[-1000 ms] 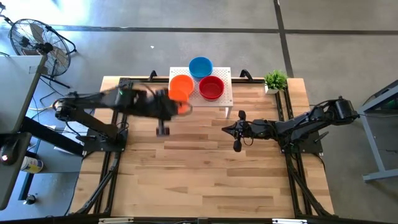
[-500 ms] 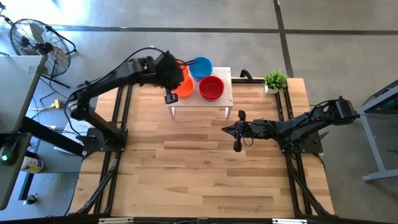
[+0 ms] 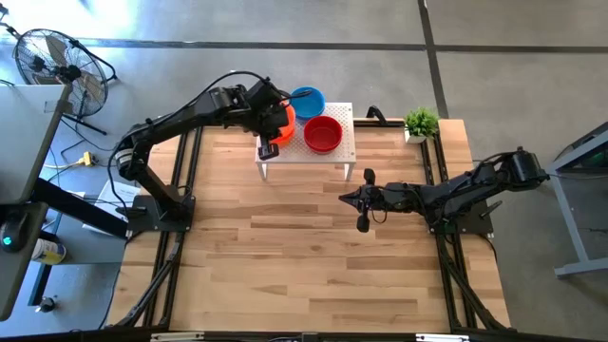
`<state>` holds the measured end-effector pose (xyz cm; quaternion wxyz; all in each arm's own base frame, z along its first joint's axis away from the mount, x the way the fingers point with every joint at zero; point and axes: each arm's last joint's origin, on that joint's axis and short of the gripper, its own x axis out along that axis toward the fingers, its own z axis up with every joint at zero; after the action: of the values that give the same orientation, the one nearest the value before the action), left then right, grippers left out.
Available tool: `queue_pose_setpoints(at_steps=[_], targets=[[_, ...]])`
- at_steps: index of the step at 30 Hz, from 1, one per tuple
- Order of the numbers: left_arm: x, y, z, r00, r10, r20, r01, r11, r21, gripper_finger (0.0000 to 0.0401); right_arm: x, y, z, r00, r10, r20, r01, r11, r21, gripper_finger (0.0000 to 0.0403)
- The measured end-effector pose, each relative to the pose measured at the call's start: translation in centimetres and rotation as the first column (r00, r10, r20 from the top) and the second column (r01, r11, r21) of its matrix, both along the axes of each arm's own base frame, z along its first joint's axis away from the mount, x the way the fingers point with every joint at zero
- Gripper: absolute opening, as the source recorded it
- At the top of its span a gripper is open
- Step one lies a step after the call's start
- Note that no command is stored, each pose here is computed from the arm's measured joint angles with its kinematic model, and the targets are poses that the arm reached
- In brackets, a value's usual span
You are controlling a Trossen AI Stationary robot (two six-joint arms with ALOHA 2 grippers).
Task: Pick & Place Mini bowls
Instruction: Stack the orange bowl on the orange bowl on the shelf, then return to Home Position
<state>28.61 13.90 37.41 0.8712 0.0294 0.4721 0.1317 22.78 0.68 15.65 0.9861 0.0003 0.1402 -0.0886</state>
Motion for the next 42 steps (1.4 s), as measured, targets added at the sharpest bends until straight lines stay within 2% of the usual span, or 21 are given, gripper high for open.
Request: queue_pose_setpoints(at_steps=[9,15,21,27,30,34,36,42], targets=[[-0.3,-0.1,-0.4,0.999,0.023,-0.037,-0.024,0.999,-0.023,0.0003,0.0,0.0,0.0,1.0,0.0,0.0,0.0,1.0,0.0,0.0001],[0.0,-0.5,-0.4,0.999,0.046,-0.028,-0.047,0.998,-0.041,0.0047,0.0,0.0,0.0,1.0,-0.001,0.001,0.001,1.0,0.003,0.0002],[0.4,-1.7,-0.2,1.0,0.002,-0.029,-0.004,0.999,-0.04,0.0095,0.0,0.0,0.0,1.0,-0.001,0.001,0.001,1.0,0.001,0.0002],[0.2,-1.8,1.0,1.0,-0.027,-0.005,0.027,0.999,-0.037,0.0093,0.0,0.0,0.0,1.0,0.011,-0.002,-0.011,1.0,0.004,0.0001],[-0.2,-2.1,1.4,0.996,-0.074,0.044,0.077,0.995,-0.063,0.0065,0.0,0.1,0.0,1.0,0.031,0.003,-0.031,0.999,0.008,0.0001],[-1.2,-2.8,1.6,0.974,-0.117,0.192,0.125,0.992,-0.027,0.0011,0.1,0.1,0.4,0.998,0.044,0.036,-0.044,0.999,-0.009,0.0001],[-1.5,-3.2,1.0,0.955,-0.124,0.268,0.127,0.992,0.006,0.0007,0.0,-0.1,0.9,0.996,0.064,0.065,-0.064,0.998,-0.001,0.0],[-2.7,-4.5,-3.3,0.878,-0.142,0.457,0.117,0.99,0.081,0.0007,-0.5,-1.4,2.4,0.984,0.115,0.133,-0.121,0.992,0.04,0.0]])
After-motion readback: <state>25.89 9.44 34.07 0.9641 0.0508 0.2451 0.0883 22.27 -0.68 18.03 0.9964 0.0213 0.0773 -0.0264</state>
